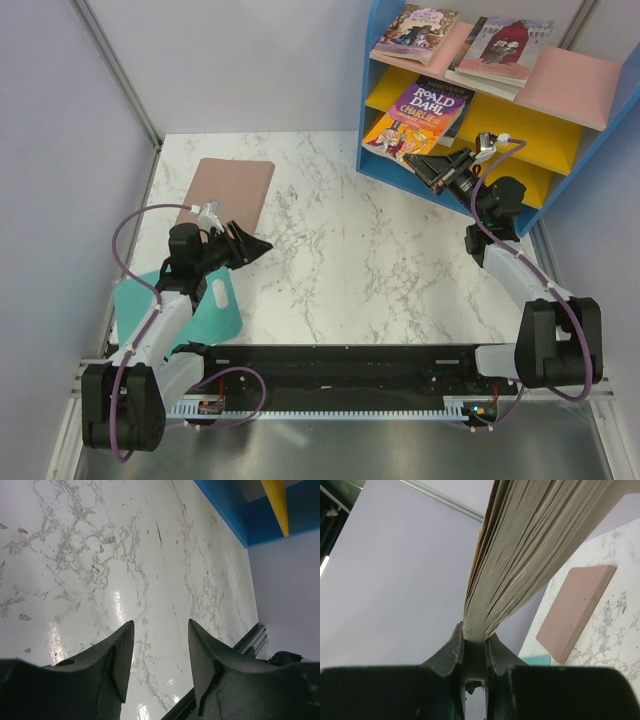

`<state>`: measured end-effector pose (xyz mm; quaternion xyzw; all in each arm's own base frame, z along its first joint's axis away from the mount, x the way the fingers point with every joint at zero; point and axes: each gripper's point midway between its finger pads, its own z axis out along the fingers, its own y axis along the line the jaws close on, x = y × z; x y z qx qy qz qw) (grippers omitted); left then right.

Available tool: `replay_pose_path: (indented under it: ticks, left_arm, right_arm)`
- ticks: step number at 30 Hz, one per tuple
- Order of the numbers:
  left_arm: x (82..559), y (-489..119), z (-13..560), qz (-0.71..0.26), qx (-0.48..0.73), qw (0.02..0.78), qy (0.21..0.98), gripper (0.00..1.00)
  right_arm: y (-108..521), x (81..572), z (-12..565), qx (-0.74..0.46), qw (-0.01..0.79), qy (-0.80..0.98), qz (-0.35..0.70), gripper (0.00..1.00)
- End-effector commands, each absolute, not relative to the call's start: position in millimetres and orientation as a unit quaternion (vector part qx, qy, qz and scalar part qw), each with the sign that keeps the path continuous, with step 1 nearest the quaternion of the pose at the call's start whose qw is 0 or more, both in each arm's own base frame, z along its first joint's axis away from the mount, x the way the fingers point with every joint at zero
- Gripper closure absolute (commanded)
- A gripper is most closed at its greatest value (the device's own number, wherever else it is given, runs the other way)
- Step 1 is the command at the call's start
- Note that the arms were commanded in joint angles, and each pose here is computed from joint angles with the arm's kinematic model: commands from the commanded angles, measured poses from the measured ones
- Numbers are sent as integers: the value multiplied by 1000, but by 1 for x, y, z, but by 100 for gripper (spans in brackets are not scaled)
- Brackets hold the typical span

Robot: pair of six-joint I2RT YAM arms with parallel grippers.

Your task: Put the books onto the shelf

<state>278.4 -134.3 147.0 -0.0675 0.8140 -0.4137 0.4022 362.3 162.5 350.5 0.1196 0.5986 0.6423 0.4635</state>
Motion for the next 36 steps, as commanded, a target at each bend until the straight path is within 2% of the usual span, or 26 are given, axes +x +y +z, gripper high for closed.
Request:
replay_pose_path:
  ticks: [1, 36]
  left_arm:
    - [277, -136, 143, -413, -47, 401, 816, 47]
    - [274, -137, 132, -415, -51, 388, 822, 47]
  right_arm:
    - [159, 347, 384, 69, 481, 549, 680, 100]
    - [103, 407, 379, 124, 471, 571, 661, 98]
